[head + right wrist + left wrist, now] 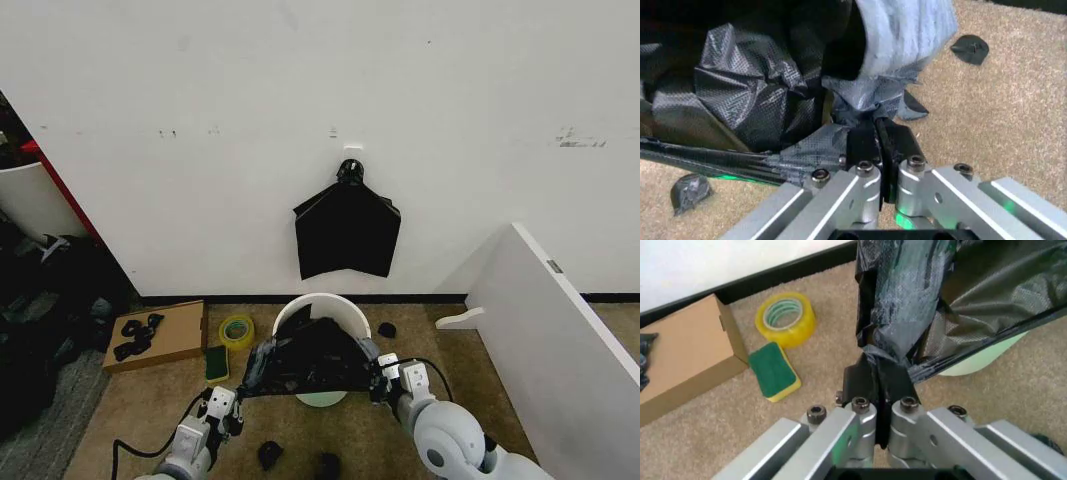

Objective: Place the garbage bag over the trash bin.

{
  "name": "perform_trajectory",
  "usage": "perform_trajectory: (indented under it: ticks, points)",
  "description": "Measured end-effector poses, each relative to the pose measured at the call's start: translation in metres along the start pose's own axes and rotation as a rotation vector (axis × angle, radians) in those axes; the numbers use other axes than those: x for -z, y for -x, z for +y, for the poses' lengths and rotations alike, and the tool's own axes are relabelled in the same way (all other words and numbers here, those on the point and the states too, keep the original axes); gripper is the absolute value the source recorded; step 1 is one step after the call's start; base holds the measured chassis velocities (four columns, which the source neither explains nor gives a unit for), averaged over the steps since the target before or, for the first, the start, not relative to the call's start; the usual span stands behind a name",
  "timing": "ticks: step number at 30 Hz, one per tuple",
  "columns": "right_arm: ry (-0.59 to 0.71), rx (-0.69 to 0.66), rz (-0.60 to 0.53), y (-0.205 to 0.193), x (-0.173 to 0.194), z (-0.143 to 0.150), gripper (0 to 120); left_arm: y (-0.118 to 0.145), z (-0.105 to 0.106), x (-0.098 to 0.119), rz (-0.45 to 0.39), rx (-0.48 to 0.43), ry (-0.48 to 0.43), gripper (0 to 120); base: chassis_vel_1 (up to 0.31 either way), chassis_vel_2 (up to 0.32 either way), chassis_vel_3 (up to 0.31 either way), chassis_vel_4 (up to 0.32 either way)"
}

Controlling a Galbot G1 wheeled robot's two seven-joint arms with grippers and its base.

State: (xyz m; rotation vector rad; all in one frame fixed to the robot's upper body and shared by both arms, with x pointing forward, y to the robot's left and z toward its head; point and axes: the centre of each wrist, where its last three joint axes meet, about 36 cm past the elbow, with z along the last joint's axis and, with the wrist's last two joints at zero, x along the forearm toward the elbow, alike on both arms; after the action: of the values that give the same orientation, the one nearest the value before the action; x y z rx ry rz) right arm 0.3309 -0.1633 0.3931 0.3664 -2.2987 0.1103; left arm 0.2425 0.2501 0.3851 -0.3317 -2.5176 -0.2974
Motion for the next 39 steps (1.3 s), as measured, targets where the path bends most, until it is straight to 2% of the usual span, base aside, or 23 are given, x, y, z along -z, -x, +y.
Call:
perform_trajectory:
  ticks: [13,24,33,37,39]
  points:
    - [-0.005,-0.013,-0.024,0.020,0.000,0.002,0,0.025,0.012,-0.009,0.015,0.057,0.002,0,0.000,0.000,0.000,0.000]
    - [-0.010,-0.028,-0.057,0.034,-0.005,0.004,0,0.048,0.004,-0.012,-0.012,0.089,-0.026,0,0.000,0.000,0.000,0.000]
    - [-0.009,-0.024,-0.073,0.030,-0.008,0.005,0,0.048,0.003,-0.017,-0.010,0.098,-0.031,0,0.000,0.000,0.000,0.000]
    - [-0.018,-0.015,-0.093,0.018,-0.011,0.004,17,0.041,0.005,-0.013,-0.024,0.095,-0.037,18,0.000,0.000,0.000,0.000]
    - [-0.021,-0.013,-0.097,0.015,-0.011,0.004,20,0.039,0.005,-0.011,-0.026,0.095,-0.037,21,0.000,0.000,0.000,0.000]
